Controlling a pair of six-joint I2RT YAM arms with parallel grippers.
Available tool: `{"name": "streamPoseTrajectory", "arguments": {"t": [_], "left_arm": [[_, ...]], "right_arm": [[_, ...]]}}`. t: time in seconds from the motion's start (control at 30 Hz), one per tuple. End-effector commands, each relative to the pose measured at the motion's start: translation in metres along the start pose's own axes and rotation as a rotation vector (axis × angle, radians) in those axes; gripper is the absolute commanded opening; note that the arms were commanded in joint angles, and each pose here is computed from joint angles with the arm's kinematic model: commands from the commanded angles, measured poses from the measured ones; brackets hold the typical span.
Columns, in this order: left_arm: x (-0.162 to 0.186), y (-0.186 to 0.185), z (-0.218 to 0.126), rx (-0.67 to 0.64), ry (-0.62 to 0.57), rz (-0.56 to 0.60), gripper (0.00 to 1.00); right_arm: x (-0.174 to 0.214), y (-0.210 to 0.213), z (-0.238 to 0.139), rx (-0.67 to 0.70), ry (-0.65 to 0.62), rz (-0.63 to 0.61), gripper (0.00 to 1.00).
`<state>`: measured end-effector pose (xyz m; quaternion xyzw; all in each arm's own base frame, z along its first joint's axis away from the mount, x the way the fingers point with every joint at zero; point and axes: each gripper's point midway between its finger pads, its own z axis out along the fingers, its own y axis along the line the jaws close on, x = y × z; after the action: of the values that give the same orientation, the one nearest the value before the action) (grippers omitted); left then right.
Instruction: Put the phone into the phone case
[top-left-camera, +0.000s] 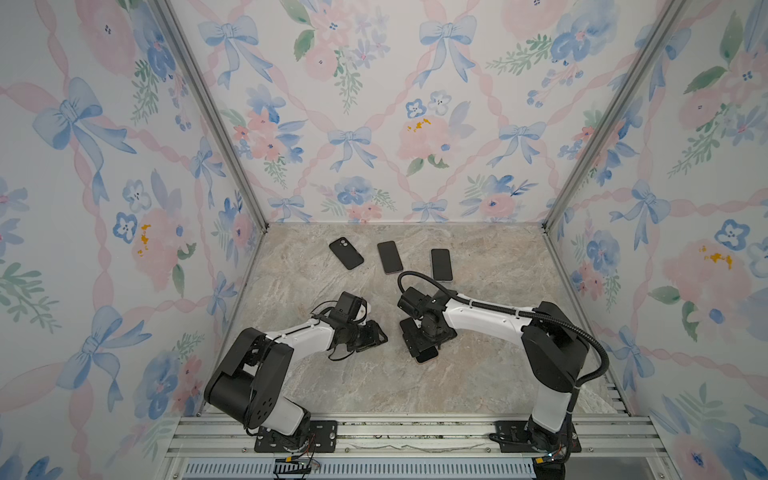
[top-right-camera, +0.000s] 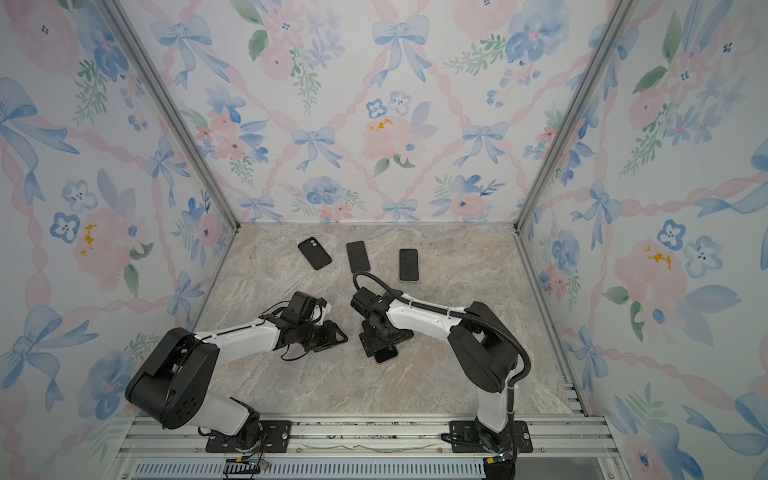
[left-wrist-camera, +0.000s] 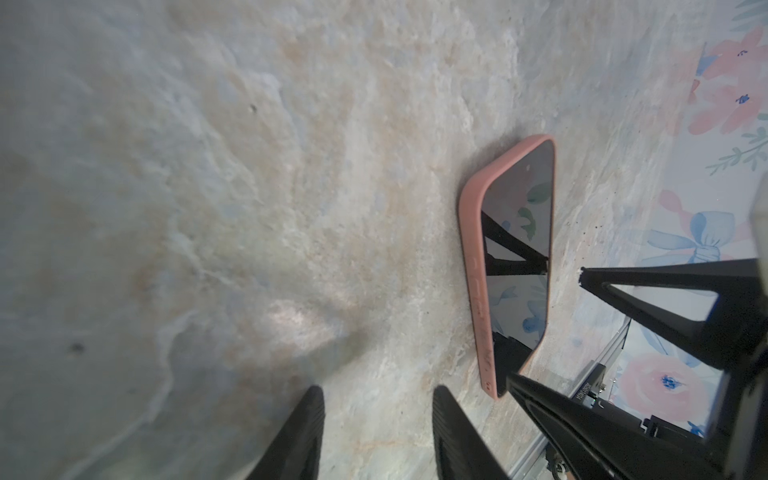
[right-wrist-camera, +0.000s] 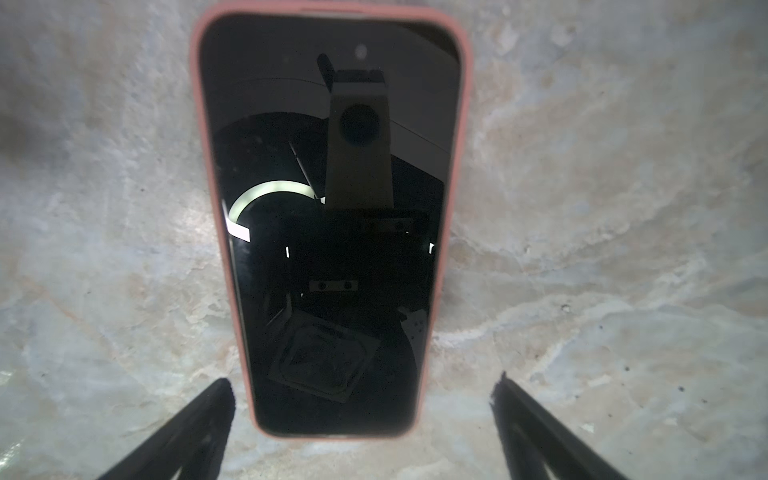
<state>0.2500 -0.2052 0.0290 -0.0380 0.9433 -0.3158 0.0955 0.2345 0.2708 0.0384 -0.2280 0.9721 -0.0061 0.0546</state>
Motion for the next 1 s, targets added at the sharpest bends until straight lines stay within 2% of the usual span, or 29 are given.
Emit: {"name": "streamPoseTrajectory", "arguments": {"t": [0.0,0.33,0.4,0.5,0.73,0.97], "left_arm": [[0.011,0.019,0.000,-0.059,0.021,-0.010,0.45],[0.014,0.023,0.003,-0.066,0.040,-0.014,0.46],[0.014,0.023,0.003,-0.067,0.040,-0.014,0.46],[0.012,0.023,0.003,-0.065,0.038,-0.013,0.46],[0.010,0.023,0.003,-0.065,0.033,-0.013,0.46],[0.008,0.018,0.000,-0.048,0.027,-0.006,0.46]], "right_arm": [[-0.005,0.005,-0.001,0.017,-0.004,0.000,1.00],[-0.010,0.015,0.017,-0.006,0.015,0.017,0.96],[-0.009,0.017,0.022,-0.012,0.024,0.019,0.93],[-0.008,0.019,0.026,-0.015,0.039,0.021,0.84],[-0.008,0.019,0.027,-0.020,0.043,0.020,0.74],[-0.011,0.016,0.016,-0.018,0.023,0.030,0.69]]}}
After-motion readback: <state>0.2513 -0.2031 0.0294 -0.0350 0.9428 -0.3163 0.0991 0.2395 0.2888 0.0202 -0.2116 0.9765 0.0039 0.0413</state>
